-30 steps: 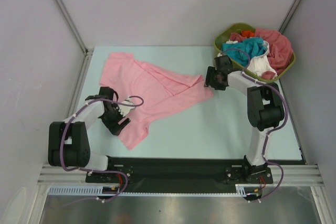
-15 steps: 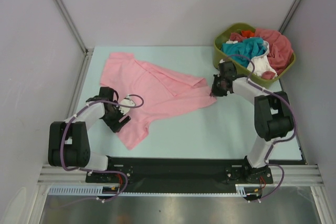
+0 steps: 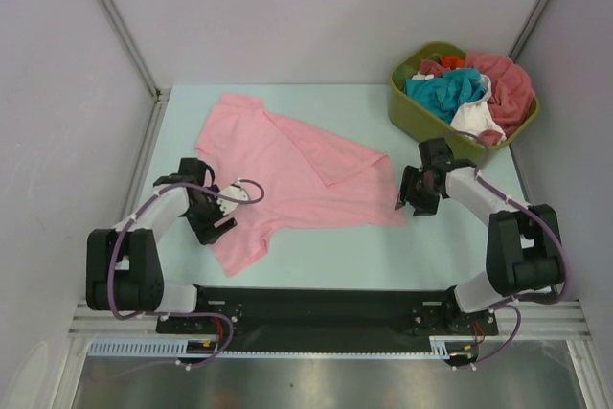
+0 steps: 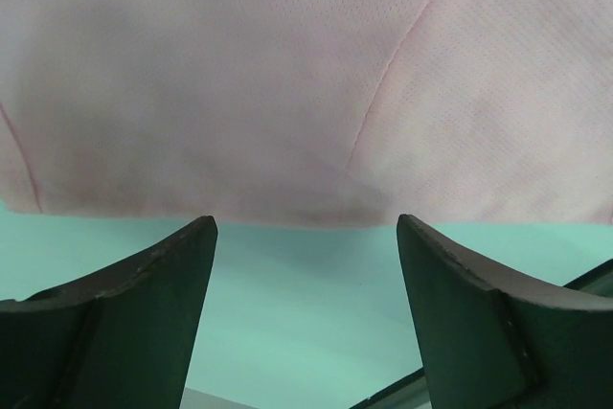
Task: Fold and stack the t-shirts
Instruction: Flatten the tshirt out
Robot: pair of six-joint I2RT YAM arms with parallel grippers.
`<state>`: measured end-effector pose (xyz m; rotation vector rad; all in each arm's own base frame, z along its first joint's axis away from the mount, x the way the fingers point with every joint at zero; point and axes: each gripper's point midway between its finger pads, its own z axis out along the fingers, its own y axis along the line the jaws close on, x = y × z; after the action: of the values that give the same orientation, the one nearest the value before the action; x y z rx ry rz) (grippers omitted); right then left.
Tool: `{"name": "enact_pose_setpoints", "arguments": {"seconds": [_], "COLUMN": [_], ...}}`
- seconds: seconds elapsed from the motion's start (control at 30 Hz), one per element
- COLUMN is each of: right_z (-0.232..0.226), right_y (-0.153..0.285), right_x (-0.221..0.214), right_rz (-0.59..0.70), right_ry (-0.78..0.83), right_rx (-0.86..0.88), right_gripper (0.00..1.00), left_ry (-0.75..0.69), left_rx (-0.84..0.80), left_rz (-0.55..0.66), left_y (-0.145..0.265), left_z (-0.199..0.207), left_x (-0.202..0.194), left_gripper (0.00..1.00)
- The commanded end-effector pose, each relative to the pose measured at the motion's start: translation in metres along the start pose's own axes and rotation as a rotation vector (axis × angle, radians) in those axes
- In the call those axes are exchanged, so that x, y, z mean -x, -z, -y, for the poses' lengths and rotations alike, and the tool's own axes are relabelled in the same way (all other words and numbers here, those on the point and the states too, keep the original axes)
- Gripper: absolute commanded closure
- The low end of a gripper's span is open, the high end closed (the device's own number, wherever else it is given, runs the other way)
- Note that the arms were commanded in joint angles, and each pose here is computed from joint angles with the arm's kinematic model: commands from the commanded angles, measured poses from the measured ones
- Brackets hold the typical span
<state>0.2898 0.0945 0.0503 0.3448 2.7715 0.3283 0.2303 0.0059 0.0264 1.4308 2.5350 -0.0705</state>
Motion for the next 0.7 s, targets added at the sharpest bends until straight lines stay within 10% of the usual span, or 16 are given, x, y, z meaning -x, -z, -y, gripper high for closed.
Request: {"name": "enact_pose_setpoints", "arguments": {"seconds": [0.0,0.4,0.5,0.6,0.67], "right_z": [0.002,-0.005,-0.010,-0.017,-0.018], "right_y": [0.017,-0.025,-0.032,-0.030,-0.017], "right_x": [0.005,-0.018,-0.022,-0.023,-0.017], "right_rz": [0.069,0.007,-0.011,-0.024,0.005], "right_ry": [-0.029,-0.085,-0.078,-0.080,-0.089], "right_rx": [-0.008,0.057,0.075,0.098,0.106], "right_gripper": [0.40,0.41,0.53,0.88,1.00], "left_ry": [-0.118,-0.172,-0.150,-0.092,-0.023], "left_rx": [0.008,-0.007,-0.031,-0.038,-0.035], "left_rz": [0.038,0.009,0.067,0.126,0.154], "left_y": [0.013,-0.021,-0.021,-0.017,-0.012], "left_z": [-0.005,0.006,0.012,0.012,0.011], "left_x": [0.008,-0.011,0.000,0.013,0.021], "left_gripper": [0.18,0.25,0.51,0.91,1.00]}}
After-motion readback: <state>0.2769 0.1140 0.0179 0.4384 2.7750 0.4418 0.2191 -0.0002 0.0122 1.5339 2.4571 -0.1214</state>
